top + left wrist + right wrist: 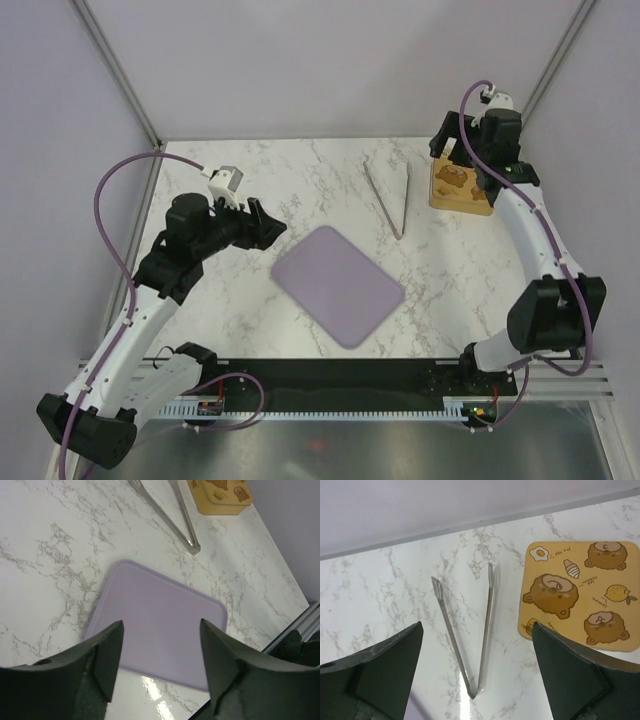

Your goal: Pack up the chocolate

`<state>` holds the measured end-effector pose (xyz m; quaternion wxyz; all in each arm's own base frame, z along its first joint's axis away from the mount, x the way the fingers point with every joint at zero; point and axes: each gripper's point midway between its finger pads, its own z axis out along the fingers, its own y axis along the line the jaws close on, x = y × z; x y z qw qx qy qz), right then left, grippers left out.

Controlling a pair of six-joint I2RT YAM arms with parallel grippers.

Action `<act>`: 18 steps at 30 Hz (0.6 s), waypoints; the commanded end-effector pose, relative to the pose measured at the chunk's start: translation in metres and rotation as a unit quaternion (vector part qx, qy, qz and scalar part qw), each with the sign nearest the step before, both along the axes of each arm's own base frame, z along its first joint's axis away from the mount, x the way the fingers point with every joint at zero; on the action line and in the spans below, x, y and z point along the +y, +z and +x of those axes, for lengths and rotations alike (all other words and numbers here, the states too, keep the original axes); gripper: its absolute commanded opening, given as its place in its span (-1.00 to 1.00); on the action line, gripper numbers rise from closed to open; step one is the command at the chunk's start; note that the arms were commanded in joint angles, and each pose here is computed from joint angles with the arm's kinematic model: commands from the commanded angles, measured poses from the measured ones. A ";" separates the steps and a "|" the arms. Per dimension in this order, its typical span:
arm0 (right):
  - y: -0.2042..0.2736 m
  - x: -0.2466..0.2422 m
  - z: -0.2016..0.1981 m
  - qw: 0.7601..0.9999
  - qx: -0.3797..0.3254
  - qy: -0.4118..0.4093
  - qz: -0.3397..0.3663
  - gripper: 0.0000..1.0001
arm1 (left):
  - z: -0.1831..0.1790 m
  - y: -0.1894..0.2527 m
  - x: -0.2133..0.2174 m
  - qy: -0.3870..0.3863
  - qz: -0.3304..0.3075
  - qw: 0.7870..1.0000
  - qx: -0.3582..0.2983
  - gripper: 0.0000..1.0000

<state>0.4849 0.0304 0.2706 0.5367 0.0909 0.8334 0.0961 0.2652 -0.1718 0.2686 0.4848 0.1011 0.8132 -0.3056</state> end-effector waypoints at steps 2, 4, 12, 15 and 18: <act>-0.019 0.017 -0.049 0.998 0.032 0.011 0.055 0.96 | 0.002 0.024 0.001 -0.005 -0.012 0.998 -0.065 0.59; -0.023 0.030 -0.076 0.996 0.033 0.039 0.073 0.96 | 0.000 0.028 0.002 -0.005 -0.015 0.997 -0.075 0.71; -0.049 0.066 -0.150 0.983 0.002 0.116 0.141 0.96 | -0.004 0.041 0.009 0.007 -0.020 0.993 -0.118 0.99; -0.058 0.059 -0.159 0.987 -0.002 0.109 0.121 0.96 | -0.006 0.038 0.007 -0.001 -0.019 0.993 -0.120 0.99; -0.056 0.063 -0.165 0.984 -0.010 0.123 0.125 0.96 | -0.004 0.036 0.006 -0.003 -0.017 0.993 -0.121 0.99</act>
